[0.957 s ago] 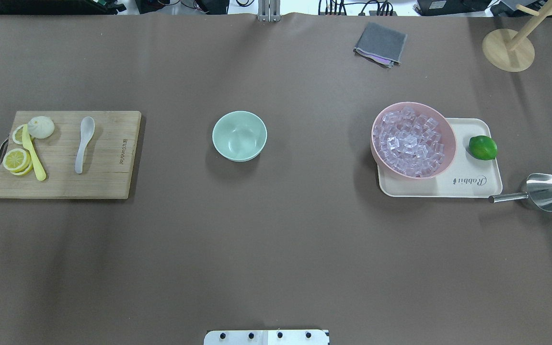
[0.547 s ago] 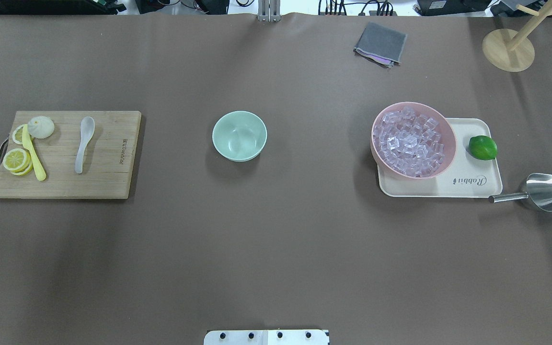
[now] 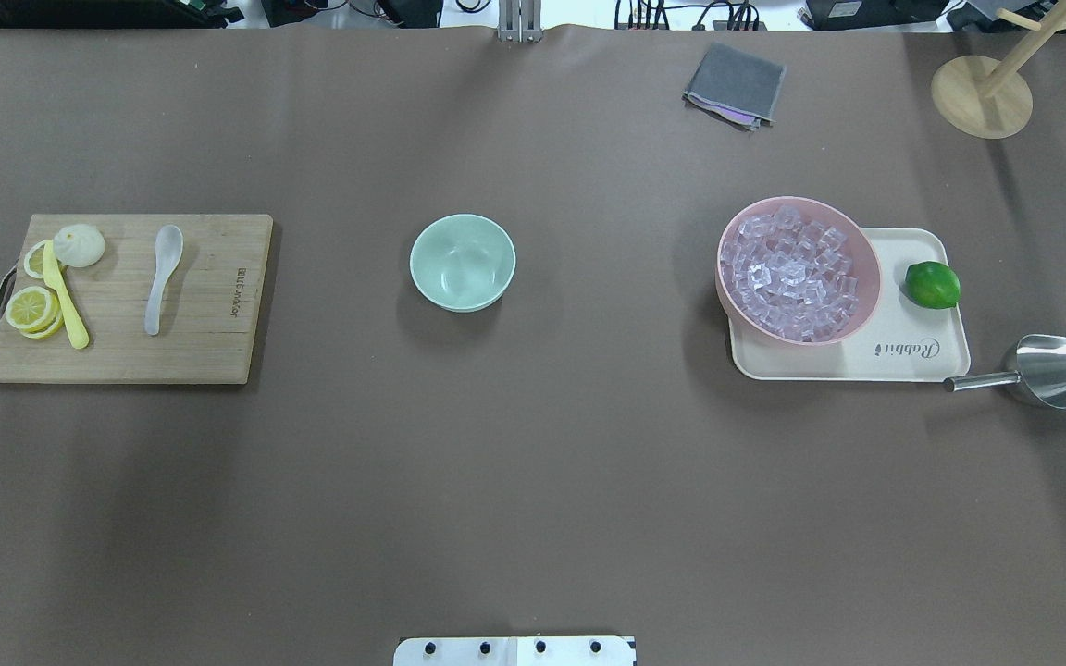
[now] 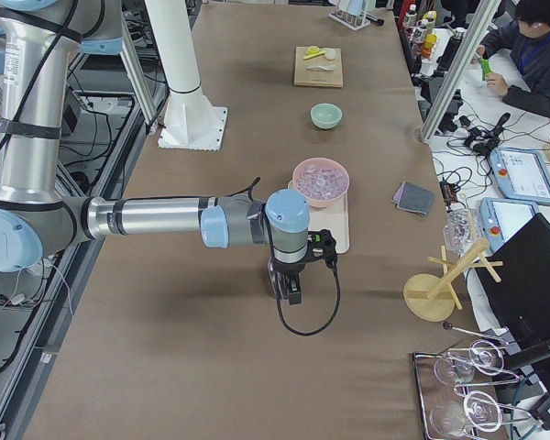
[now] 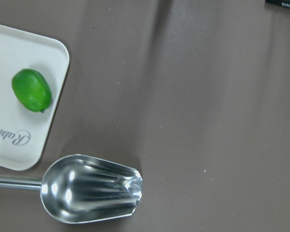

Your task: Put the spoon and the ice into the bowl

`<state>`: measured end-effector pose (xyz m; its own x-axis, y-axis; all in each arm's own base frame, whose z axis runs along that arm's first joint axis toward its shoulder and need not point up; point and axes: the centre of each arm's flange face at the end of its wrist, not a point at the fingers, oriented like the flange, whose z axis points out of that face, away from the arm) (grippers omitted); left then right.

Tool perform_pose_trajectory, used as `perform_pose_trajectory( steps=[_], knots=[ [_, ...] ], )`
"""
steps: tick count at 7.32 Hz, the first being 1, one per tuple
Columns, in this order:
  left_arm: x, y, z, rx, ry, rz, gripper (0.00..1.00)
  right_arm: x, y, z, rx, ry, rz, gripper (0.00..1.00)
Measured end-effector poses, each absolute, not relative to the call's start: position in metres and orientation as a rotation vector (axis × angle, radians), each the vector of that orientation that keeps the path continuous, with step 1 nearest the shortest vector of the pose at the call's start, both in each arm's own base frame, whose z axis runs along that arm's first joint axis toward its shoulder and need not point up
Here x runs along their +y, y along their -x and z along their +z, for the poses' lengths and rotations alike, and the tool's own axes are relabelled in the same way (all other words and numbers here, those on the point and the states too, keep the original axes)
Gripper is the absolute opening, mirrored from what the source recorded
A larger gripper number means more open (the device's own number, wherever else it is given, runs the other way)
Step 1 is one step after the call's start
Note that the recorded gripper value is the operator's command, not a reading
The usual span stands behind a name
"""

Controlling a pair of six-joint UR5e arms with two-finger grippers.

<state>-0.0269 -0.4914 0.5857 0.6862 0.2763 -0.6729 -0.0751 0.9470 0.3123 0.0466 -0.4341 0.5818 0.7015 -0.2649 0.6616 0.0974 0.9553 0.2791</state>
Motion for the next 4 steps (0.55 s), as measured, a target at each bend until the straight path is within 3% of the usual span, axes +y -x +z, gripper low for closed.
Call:
perform_pose_trajectory(
  steps=[4],
  knots=[
    [-0.514,0.024,0.582,0.784,-0.523,0.300,0.99,-0.441,-0.046,0.573,-0.774,-0.385,-0.266,1.00]
  ],
)
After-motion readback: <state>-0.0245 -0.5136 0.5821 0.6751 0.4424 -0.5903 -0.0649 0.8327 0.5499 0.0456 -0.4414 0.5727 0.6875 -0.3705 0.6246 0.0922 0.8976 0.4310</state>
